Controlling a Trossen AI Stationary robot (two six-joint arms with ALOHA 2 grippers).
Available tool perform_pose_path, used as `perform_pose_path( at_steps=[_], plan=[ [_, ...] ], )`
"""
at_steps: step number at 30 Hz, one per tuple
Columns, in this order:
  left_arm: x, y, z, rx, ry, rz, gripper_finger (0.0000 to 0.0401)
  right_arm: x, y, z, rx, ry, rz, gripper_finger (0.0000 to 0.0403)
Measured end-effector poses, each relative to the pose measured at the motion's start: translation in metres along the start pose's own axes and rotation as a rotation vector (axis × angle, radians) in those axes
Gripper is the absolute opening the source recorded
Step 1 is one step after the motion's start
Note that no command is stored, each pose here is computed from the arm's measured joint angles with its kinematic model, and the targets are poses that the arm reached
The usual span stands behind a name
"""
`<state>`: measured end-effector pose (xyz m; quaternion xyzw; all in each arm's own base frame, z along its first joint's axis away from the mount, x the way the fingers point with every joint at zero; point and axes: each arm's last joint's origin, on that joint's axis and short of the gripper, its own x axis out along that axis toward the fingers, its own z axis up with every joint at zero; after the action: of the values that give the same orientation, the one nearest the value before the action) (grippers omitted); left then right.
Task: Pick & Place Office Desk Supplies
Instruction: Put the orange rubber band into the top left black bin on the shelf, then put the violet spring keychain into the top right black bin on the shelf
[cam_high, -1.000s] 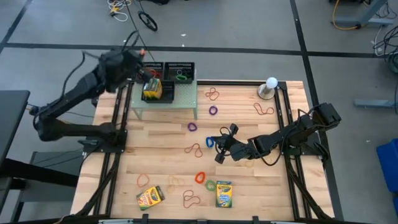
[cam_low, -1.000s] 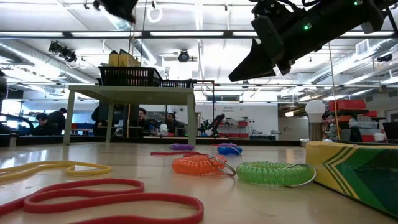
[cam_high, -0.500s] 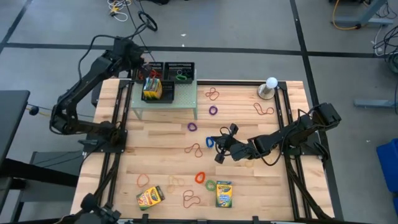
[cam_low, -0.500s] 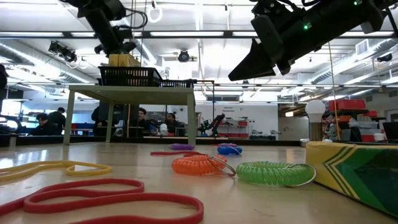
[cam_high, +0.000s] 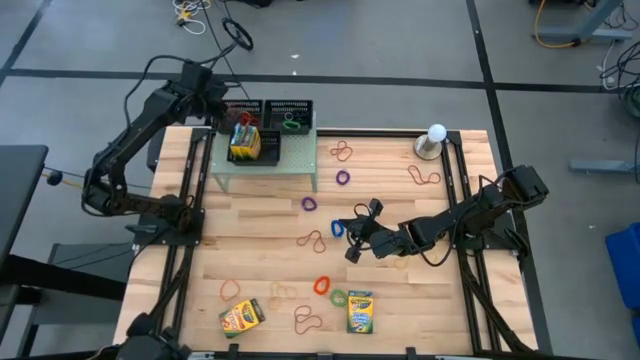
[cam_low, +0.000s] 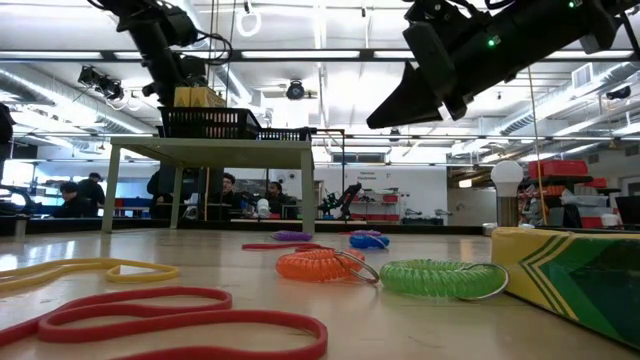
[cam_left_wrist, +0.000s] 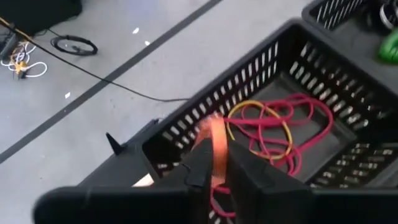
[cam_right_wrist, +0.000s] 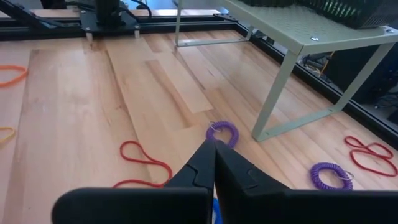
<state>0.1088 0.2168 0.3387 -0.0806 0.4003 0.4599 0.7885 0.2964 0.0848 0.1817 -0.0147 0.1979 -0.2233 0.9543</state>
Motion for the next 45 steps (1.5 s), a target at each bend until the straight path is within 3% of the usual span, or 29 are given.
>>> perform_pose_path(
  at_steps=[8,13,17,23,29,36,45],
  plan=[
    [-0.018,0.0,-0.003,0.049,-0.037,0.013,0.0124,0.0,0.0,0.0,0.026,-0.003,0.003,0.0008],
    [-0.051,0.001,-0.008,0.041,-0.139,0.035,0.0128,0.0,0.001,0.0,0.026,0.003,0.024,0.0008],
    [-0.086,-0.007,-0.018,0.056,-0.242,-0.017,0.0114,0.0,0.001,0.0,0.025,0.003,0.026,0.0008],
    [-0.122,-0.045,-0.047,0.111,-0.44,-0.263,0.0053,0.002,-0.001,0.001,0.034,0.002,0.019,0.0008],
    [-0.112,-0.088,-0.087,0.121,-0.544,-0.49,0.0006,0.005,-0.004,0.0,0.028,0.025,0.04,0.0004],
    [-0.092,-0.141,-0.118,0.204,-0.616,-0.568,0.0008,0.005,-0.005,-0.002,0.002,0.042,0.043,0.0003],
    [-0.099,-0.2,-0.131,0.351,-0.717,-0.693,0.0009,0.005,-0.005,-0.003,-0.017,0.05,0.048,0.0003]
  ],
)
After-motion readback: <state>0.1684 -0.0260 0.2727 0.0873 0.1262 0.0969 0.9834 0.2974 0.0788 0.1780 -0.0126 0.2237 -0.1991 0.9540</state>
